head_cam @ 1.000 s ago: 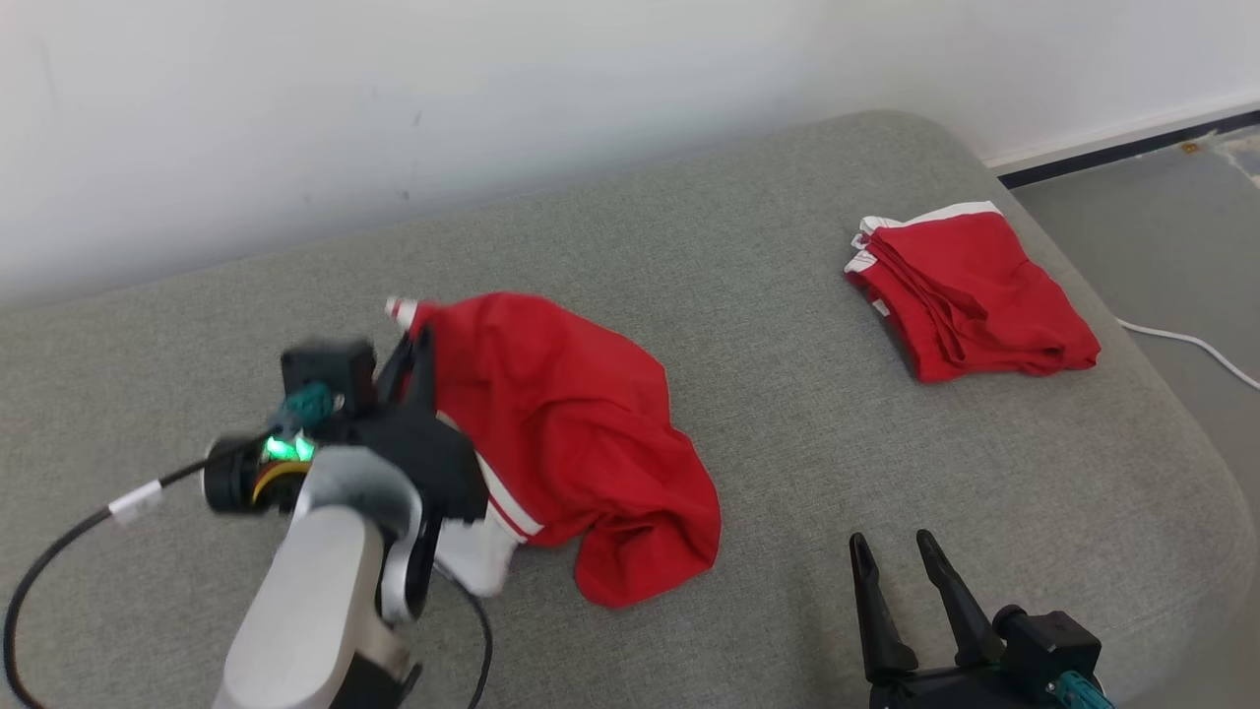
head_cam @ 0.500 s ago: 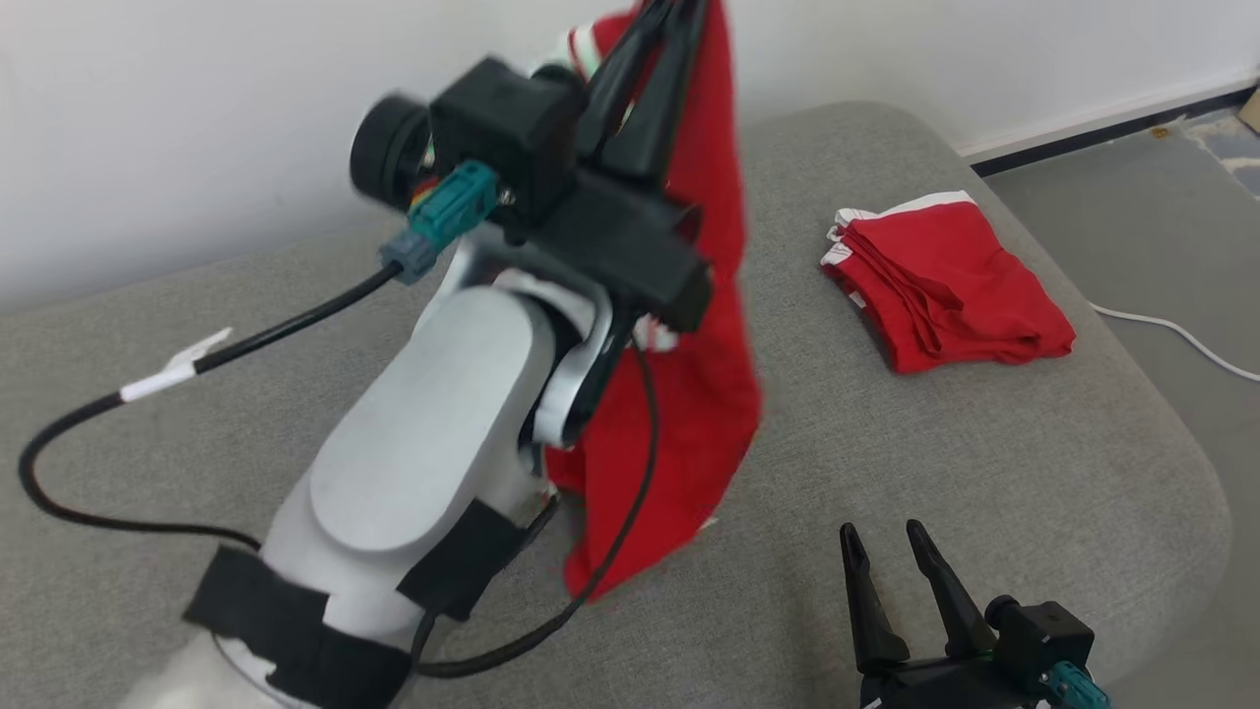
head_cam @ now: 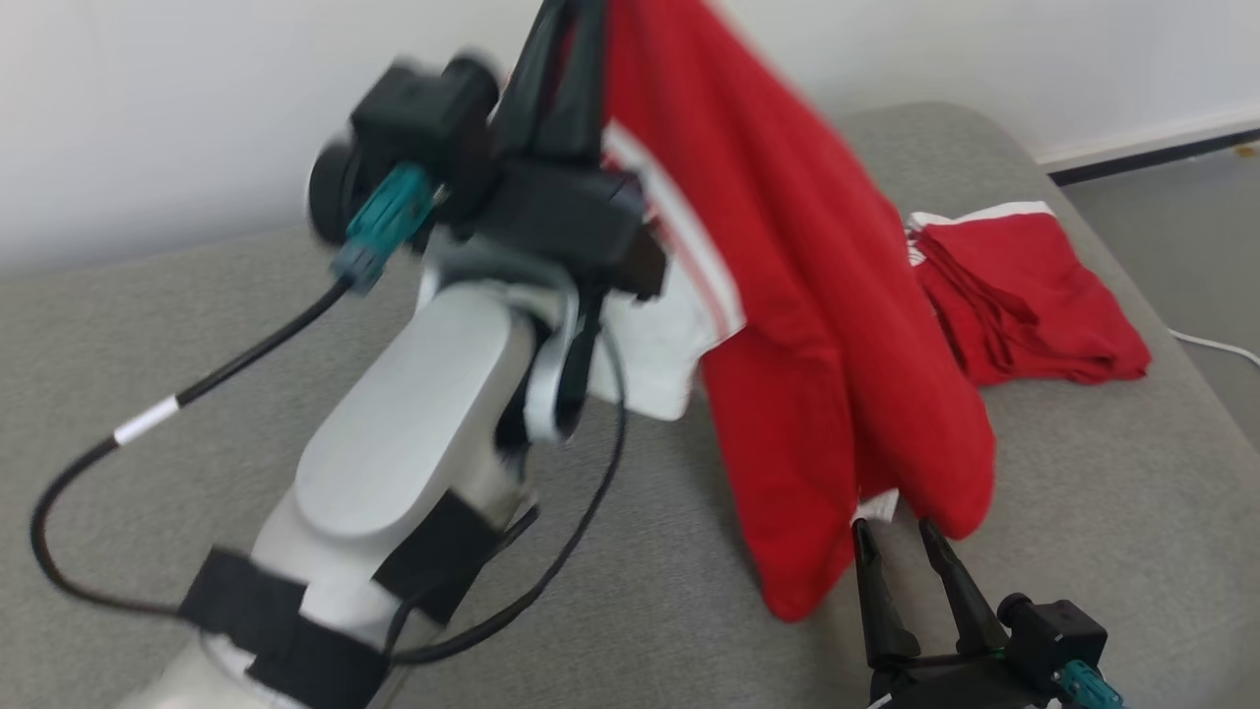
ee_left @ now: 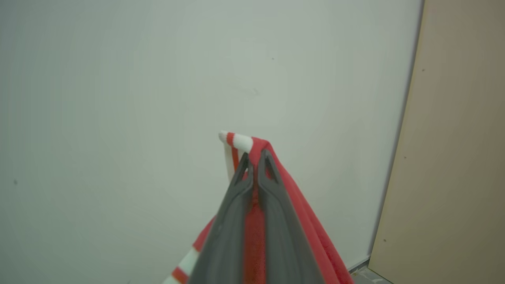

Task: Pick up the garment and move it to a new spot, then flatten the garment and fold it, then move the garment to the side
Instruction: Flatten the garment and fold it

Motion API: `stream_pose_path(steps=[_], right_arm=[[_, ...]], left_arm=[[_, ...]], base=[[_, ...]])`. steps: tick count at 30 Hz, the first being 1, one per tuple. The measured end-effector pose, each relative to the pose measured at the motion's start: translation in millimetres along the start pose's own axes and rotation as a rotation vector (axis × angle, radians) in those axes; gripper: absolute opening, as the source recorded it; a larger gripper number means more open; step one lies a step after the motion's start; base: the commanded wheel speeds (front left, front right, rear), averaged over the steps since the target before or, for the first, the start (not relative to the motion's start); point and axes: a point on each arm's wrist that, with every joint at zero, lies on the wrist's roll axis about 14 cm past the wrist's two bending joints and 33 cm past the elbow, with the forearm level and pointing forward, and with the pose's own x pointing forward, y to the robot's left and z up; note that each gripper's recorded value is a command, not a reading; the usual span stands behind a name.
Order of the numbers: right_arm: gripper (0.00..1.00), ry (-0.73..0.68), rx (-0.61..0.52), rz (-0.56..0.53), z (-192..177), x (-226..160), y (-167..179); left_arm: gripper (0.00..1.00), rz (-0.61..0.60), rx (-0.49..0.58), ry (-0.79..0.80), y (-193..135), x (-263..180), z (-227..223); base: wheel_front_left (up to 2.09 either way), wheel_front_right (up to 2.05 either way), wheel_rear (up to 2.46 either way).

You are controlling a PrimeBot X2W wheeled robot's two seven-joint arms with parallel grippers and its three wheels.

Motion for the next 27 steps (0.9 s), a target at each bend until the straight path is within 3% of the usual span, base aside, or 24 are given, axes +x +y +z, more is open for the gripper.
stream_pose_path(steps=[5, 9, 17, 27], right_arm=[[1.00, 0.015, -0.017, 0.055, -5.0, 12.6, 16.4], [1.00, 0.030, -0.030, 0.107, -10.6, 21.8, 32.2], [1.00, 0.053, -0.038, 0.204, -19.9, 33.7, 64.1], [1.00, 0.054, -0.041, 0.261, -20.7, 32.0, 82.4]], left_arm=[[0.00, 0.283, 0.017, 0.236, 95.9, -76.0, -68.4], [0.00, 0.421, 0.030, 0.295, 138.8, -133.9, -80.5], [0.00, 0.570, 0.075, 0.283, 168.9, -206.7, -56.6], [0.00, 0.623, 0.024, 0.243, 139.6, -236.3, -19.0]], base=[[0.00, 0.00, 0.00], [0.00, 0.00, 0.00], [0.00, 0.00, 0.00], [0.00, 0.00, 0.00]])
